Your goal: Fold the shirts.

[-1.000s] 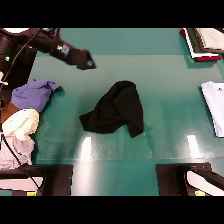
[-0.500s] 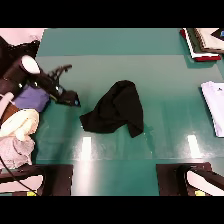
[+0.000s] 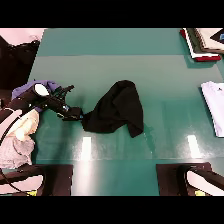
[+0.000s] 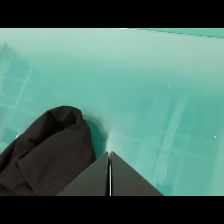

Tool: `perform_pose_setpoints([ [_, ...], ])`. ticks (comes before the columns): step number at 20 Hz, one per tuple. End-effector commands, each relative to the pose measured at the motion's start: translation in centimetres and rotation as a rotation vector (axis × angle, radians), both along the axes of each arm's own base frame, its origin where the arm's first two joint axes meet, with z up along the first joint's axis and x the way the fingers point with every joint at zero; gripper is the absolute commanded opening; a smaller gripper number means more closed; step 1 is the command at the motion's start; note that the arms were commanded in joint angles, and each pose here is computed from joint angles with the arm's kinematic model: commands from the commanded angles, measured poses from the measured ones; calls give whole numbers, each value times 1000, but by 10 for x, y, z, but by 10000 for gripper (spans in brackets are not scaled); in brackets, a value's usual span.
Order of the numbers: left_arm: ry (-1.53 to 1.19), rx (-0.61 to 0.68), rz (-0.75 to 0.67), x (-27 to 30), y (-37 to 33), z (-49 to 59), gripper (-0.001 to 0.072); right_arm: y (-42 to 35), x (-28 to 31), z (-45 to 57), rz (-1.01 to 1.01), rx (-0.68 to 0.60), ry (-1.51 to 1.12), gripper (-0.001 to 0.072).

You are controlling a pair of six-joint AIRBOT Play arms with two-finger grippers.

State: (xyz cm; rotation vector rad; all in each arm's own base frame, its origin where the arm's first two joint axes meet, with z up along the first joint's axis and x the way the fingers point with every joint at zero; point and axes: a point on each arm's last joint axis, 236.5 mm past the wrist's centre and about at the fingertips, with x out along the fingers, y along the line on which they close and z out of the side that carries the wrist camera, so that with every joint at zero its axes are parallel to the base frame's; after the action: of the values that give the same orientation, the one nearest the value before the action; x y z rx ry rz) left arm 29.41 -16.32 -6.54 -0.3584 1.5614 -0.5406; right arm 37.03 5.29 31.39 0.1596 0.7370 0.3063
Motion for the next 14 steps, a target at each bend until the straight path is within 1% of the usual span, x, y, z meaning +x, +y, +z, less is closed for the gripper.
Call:
perform_pose_setpoints([
  [1, -33, -23, 57, 11, -5, -3, 598, 1, -4, -4, 9, -4, 23, 23],
  [2, -33, -28, 60, 12, -6, -2, 568, 1, -5, -5, 10, -4, 28, 23],
  [3, -34, -32, 62, 12, -7, -2, 409, 1, -6, -5, 12, -5, 32, 22],
  [4, -38, -36, 67, 13, -7, -1, 277, 1, -6, -6, 12, -5, 34, 23],
  [5, -43, -42, 76, 16, -9, 0, 262, 1, -6, -6, 13, -5, 34, 23],
  [10, -50, -41, 82, 18, -8, 0, 254, 2, -10, -9, 20, -8, 53, 22],
  [11, -51, -44, 82, 18, -9, 0, 51, 3, -12, -11, 24, -10, 65, 23],
  [12, -55, -53, 69, 17, -10, 2, 27, 3, -14, -15, 28, -9, 82, 23],
  [14, -71, -71, 26, 18, -14, 13, 26, 13, -20, -36, 60, 20, 149, 23],
])
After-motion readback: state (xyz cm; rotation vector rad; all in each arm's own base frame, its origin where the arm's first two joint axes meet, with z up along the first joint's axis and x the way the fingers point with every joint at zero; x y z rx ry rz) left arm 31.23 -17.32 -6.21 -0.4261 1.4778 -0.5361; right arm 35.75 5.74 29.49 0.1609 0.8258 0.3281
